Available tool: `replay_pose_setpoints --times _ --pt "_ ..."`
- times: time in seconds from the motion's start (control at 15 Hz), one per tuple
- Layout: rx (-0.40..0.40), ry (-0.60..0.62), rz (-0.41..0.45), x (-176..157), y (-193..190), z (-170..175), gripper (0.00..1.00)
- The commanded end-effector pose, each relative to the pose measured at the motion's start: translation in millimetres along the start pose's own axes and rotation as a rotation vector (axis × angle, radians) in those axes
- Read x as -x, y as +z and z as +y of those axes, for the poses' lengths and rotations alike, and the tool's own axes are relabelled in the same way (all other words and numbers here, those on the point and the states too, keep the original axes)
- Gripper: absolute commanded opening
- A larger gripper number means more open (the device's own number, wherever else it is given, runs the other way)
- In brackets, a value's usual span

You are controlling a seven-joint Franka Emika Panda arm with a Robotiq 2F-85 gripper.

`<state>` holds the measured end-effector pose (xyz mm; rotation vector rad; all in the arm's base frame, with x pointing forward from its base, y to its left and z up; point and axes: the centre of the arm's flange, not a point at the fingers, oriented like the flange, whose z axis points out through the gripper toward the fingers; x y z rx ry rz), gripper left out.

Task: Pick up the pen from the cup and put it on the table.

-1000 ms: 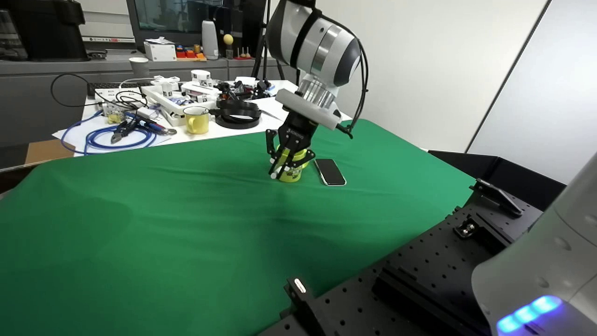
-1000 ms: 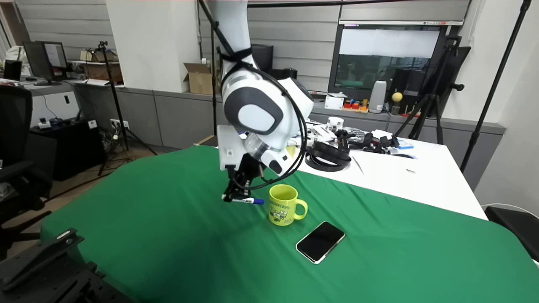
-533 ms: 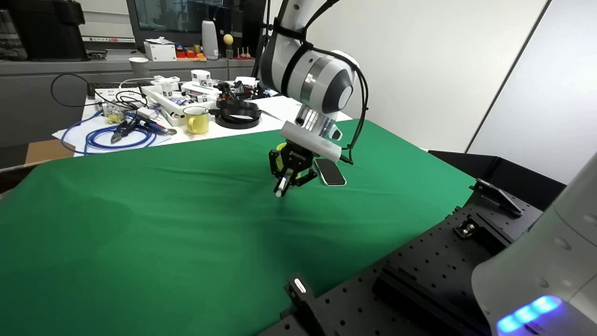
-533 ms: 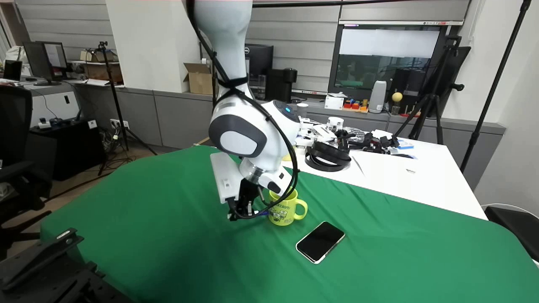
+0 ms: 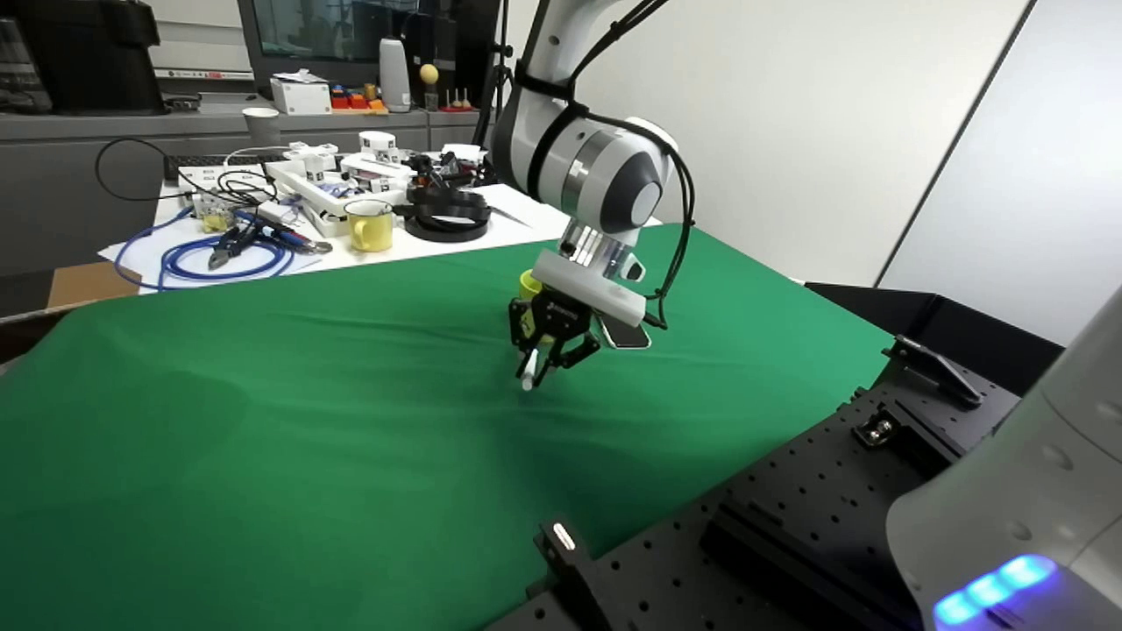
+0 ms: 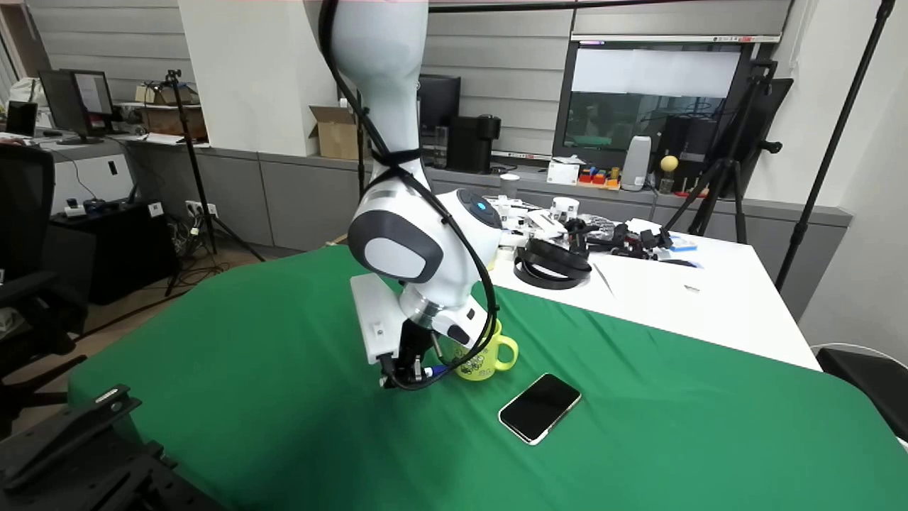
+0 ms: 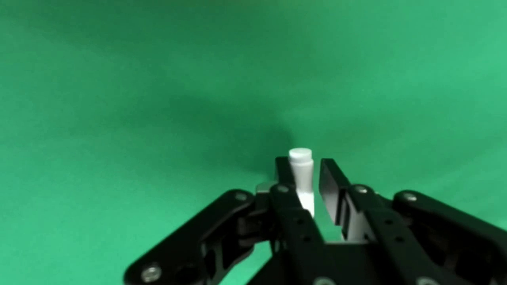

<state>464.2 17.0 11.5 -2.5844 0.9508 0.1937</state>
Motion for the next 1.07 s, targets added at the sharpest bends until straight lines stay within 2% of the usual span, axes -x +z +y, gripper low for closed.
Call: replay_pose_setpoints --times 0.0,0.4,0.53,0.6,1.0 --pt "-0.044 0.007 0.004 5.5 -11.9 -11.2 0.57" --pt "-0.121 -0.006 -0.002 10.1 -53.8 -30.0 0.98" --pt "-0.122 0.017 -0.014 8.4 -58.9 -23.4 1.0" --pt "-0.105 -0.017 0.0 1.4 -43.7 -34.4 1.0" --pt "-0.1 -0.019 -0.006 2.4 -40.5 -32.5 1.0"
